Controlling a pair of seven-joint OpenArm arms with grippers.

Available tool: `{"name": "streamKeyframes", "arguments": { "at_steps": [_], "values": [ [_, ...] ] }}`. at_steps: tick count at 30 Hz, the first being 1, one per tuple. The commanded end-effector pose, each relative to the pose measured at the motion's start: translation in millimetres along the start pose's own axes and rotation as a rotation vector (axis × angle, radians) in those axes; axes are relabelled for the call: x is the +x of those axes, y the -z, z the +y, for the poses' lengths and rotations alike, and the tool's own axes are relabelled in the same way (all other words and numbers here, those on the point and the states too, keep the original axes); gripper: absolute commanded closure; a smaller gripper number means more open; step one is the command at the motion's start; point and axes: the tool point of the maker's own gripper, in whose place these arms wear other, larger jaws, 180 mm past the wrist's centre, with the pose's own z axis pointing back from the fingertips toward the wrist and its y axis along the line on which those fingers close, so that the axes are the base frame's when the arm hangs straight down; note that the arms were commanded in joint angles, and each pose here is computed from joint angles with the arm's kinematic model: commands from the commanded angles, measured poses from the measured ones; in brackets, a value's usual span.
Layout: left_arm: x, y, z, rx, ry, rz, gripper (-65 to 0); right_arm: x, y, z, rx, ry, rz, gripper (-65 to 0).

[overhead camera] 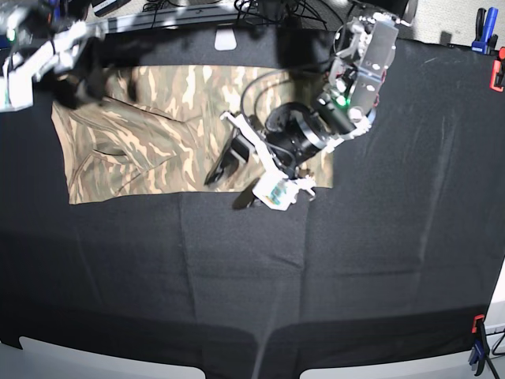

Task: Layout the t-shirt on the table in an organized manner, then fold the t-shirt properly

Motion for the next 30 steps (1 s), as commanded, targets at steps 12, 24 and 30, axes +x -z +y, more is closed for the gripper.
{"name": "streamKeyframes", "arguments": {
  "at_steps": [12, 24, 30],
  "values": [
    [11.4, 2.2, -5.2, -0.023, -0.017, -0.024, -31.8, 67.1, 26.1, -93.0, -0.297, -0.090, -0.211, -33.8],
    [6.8, 2.3, -5.2, -0.023, -0.017, 0.002, -31.8, 0.5, 96.2, -215.0, -0.185, 0.346, -0.029, -33.8],
    [6.6, 2.2, -5.2, -0.023, -0.017, 0.003, -31.8, -20.9, 138.2, -210.6, -0.058, 0.432, 0.106, -33.8]
  ]
}}
